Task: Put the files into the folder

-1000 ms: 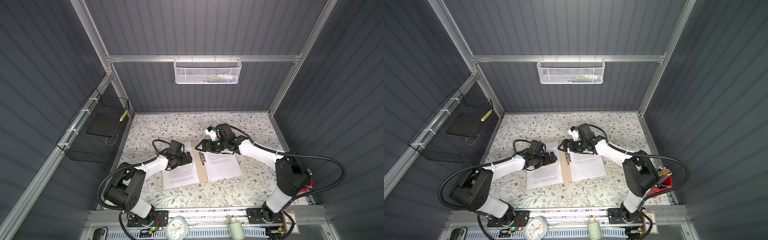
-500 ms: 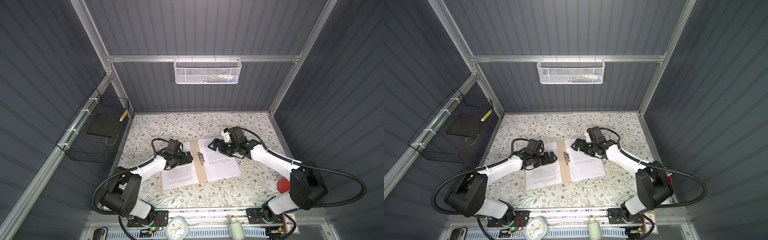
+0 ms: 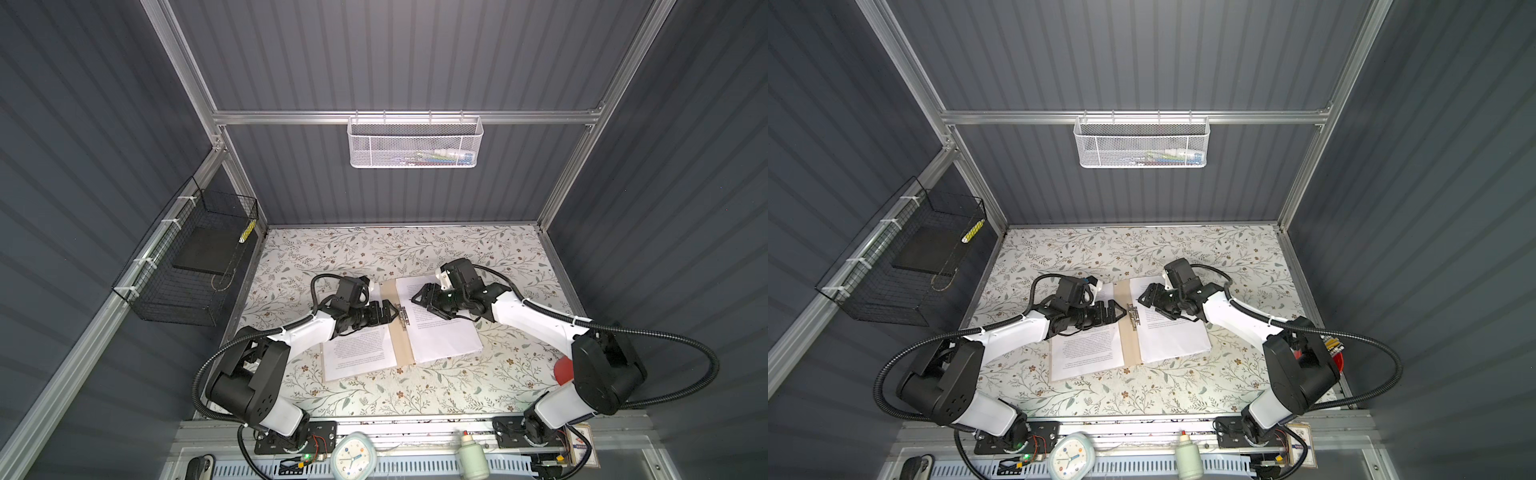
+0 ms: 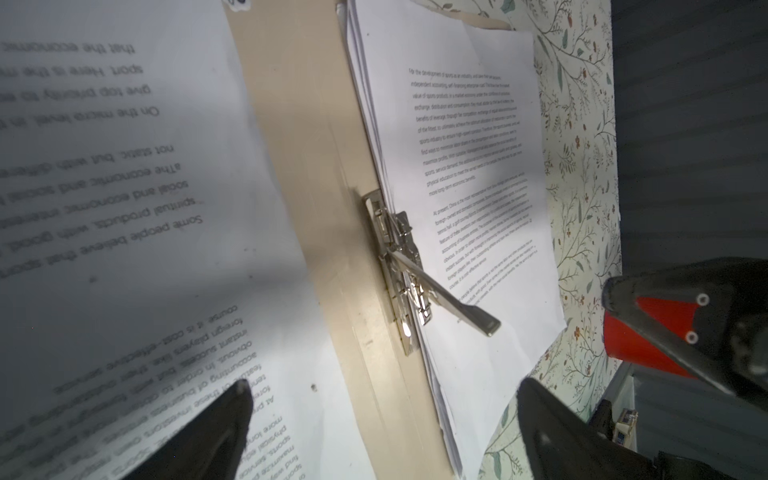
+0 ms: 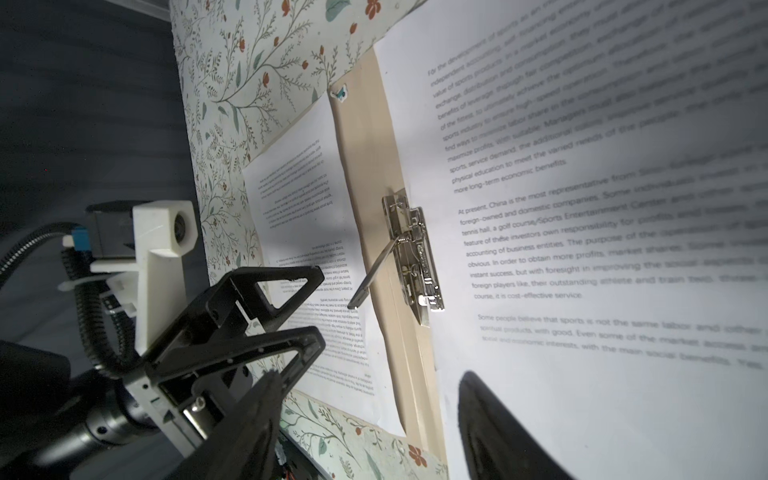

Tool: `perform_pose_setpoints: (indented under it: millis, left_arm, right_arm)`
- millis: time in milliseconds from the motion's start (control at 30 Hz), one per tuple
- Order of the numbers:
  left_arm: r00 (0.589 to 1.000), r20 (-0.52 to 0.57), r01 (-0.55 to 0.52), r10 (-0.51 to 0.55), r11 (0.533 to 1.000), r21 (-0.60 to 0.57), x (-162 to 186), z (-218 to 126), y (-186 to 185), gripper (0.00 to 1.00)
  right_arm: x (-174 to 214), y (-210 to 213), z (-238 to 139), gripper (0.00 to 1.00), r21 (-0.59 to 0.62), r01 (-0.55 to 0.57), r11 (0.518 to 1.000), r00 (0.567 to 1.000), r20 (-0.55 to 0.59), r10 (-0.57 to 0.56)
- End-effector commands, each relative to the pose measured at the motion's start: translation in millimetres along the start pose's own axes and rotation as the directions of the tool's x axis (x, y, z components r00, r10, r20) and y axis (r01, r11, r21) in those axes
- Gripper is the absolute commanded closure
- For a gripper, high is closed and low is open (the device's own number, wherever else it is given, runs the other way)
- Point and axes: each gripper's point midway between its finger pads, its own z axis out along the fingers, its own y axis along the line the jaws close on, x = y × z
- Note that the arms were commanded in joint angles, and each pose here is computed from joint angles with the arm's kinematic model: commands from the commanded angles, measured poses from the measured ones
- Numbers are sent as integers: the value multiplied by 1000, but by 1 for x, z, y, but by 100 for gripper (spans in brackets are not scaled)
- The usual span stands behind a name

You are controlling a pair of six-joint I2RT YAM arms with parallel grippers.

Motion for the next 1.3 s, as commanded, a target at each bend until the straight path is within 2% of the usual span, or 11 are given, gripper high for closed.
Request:
perform_pose_setpoints:
  millis: [0, 200, 233, 433, 633, 767, 1267]
  left_arm:
    - [1000, -30, -7, 6, 1000, -28, 11, 5, 13, 0]
    - [997, -67, 29, -35, 996, -86, 32, 9, 35, 0]
    - [997, -58, 34, -41, 992, -123, 34, 9, 43, 0]
    - [996, -70, 43, -56, 984, -175, 49, 6, 59, 0]
    - [995, -73, 49, -63, 984, -174, 52, 7, 61, 0]
    - [995, -75, 49, -61, 985, -163, 53, 7, 59, 0]
    - [995, -77, 44, -57, 987, -158, 57, 7, 61, 0]
  right_arm:
    - [5, -9, 7, 37, 56, -76, 996, 997, -20, 77]
    - [9, -10, 10, 47, 77, -146, 986, 988, -32, 149]
    - [14, -6, 12, 49, 63, -153, 986, 985, -71, 157]
    - [20, 2, 29, 52, 61, -186, 981, 972, -132, 193]
    - [19, 8, 44, 54, 68, -223, 972, 961, -153, 231]
    - [19, 12, 54, 60, 53, -254, 966, 949, -178, 259]
    - [22, 14, 66, 69, 58, -283, 957, 938, -194, 289]
